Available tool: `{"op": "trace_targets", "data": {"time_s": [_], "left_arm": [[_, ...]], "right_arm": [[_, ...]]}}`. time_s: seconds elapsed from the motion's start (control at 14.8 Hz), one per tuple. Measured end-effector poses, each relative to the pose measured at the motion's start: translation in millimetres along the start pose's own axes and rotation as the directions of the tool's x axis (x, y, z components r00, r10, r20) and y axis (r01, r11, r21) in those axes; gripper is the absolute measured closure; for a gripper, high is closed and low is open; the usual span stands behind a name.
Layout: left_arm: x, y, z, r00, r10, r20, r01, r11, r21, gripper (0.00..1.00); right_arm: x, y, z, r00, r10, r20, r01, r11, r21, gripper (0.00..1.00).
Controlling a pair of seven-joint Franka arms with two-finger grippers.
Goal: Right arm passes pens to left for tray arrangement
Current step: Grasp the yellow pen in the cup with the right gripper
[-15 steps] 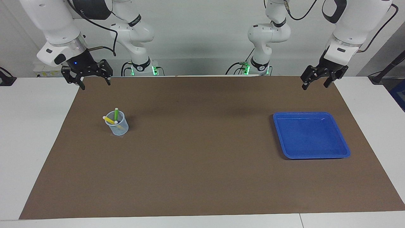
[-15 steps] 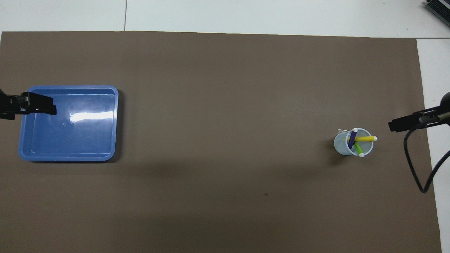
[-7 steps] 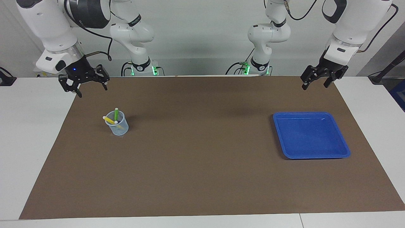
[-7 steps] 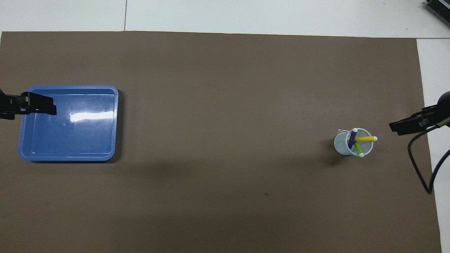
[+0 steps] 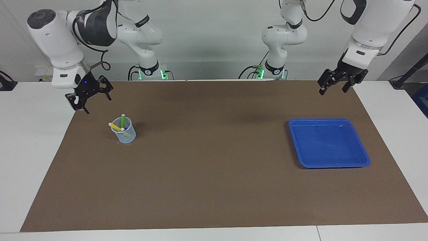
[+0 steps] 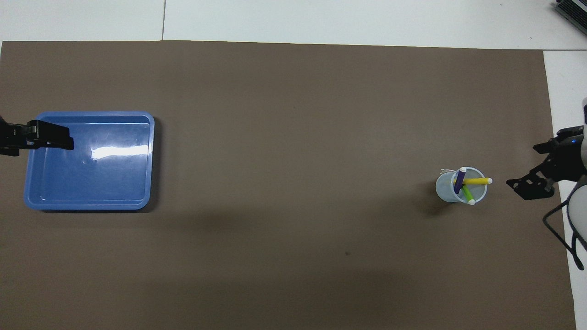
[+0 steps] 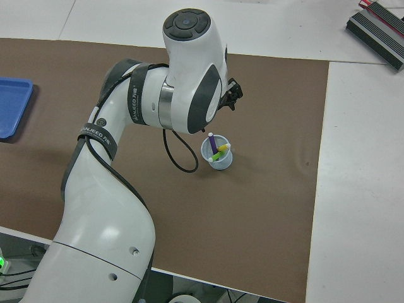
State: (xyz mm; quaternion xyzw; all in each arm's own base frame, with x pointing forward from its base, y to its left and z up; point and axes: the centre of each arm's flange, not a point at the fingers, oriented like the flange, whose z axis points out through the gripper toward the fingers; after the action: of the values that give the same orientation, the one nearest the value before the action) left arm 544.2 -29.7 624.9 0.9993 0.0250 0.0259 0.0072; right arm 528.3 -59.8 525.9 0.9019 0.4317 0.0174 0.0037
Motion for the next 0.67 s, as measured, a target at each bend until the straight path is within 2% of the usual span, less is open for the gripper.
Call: {"op": "trace_targets", "data": {"time_s": [0.13,0.27,0.34,0.47,0.67], "left_arm": [[0,0,2,1.000,0.001,0.005,-0.001,1.000,0.000,0.00],[-1,1,6,1.000,0.003,0.015,-0.003,1.000,0.002,0.00],[-1,1,7,1.000,0.004,0.018,-0.004,1.000,0.002,0.00],[-2,4,8,1.000,0.007,0.022,-0.007,1.000,-0.004,0.00],[-2,6,8,1.000,0.010,0.025,-0.010,1.000,-0.010,0.00]], "right_arm": [[-1,-1,21,0.988,-0.154,-0.003,0.154,0.988,-0.007,0.00],[-3,-3,49,0.954,-0.301,-0.002,0.300,0.954,-0.012,0.00],[-5,-3,61,0.937,-0.350,-0.001,0.350,0.937,-0.009,0.09],[-8,-3,80,0.912,-0.410,0.000,0.410,0.912,-0.009,0.13],[-10,-5,99,0.895,-0.447,0.001,0.447,0.895,-0.008,0.48]]}}
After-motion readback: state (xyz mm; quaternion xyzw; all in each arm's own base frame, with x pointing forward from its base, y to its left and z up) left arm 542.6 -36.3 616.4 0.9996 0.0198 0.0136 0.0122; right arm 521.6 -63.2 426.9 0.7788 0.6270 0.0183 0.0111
